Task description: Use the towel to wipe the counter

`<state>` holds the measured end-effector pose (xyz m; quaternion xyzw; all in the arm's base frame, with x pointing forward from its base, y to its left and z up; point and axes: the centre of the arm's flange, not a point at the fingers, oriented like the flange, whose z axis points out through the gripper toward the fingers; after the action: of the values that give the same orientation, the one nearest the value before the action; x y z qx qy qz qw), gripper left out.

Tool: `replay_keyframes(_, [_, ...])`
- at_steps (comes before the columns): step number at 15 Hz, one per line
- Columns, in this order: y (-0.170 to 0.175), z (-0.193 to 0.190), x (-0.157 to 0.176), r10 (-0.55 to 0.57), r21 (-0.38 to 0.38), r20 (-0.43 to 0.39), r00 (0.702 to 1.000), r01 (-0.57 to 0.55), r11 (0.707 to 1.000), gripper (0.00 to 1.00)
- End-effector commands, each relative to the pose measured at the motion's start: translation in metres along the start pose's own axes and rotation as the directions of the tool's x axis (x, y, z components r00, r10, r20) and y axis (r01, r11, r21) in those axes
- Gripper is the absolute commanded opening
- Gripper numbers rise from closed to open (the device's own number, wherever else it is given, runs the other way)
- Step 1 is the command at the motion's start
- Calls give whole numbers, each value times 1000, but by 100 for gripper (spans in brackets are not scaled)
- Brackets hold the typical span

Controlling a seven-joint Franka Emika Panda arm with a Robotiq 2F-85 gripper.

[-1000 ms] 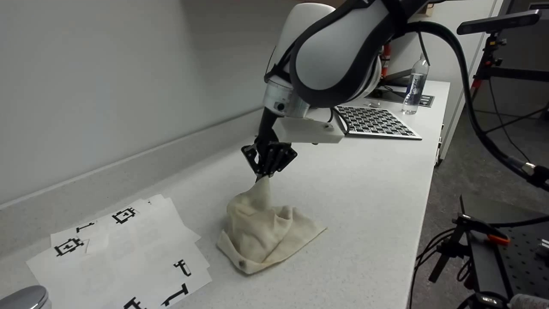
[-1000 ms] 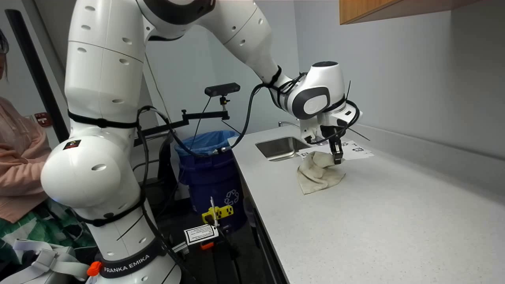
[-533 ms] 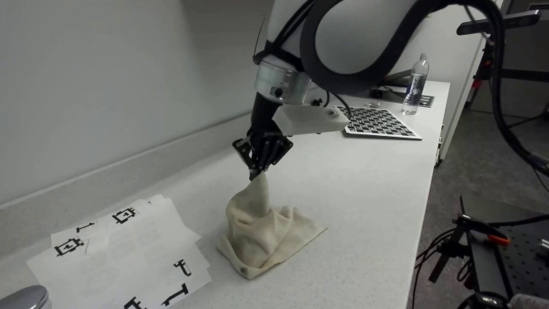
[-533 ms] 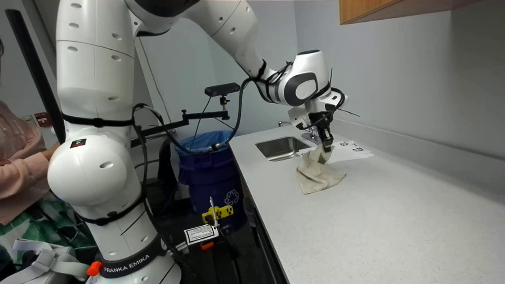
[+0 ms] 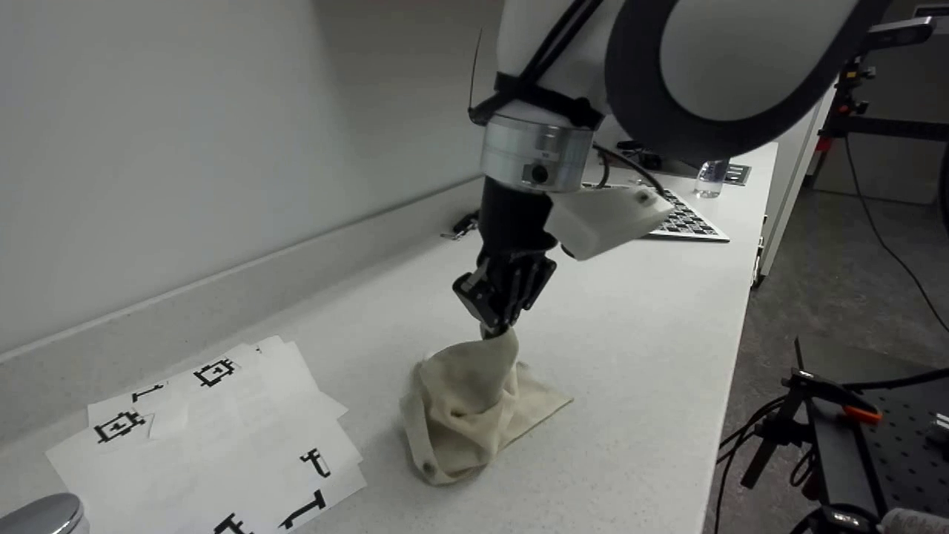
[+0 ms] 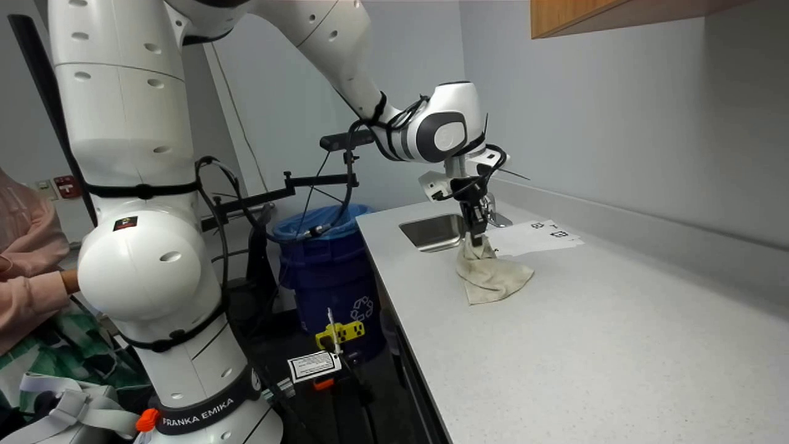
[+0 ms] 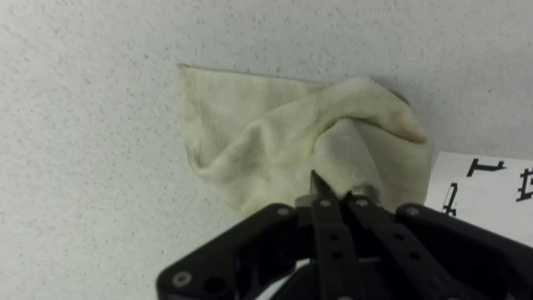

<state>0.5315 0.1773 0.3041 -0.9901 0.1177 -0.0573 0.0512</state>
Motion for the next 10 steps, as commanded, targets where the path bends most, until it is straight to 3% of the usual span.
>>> replay_keyframes(1, [13,14,-32,-39,-33,57,998,41,999,0])
replay_keyframes(2, [15,20,-36,-40,-36,77,996,43,998,24])
replay_keyframes(4, [19,28,-42,-54,-54,97,994,60,997,33])
replay_keyframes(10, [33,21,-41,-124,-154,68,990,133,979,80])
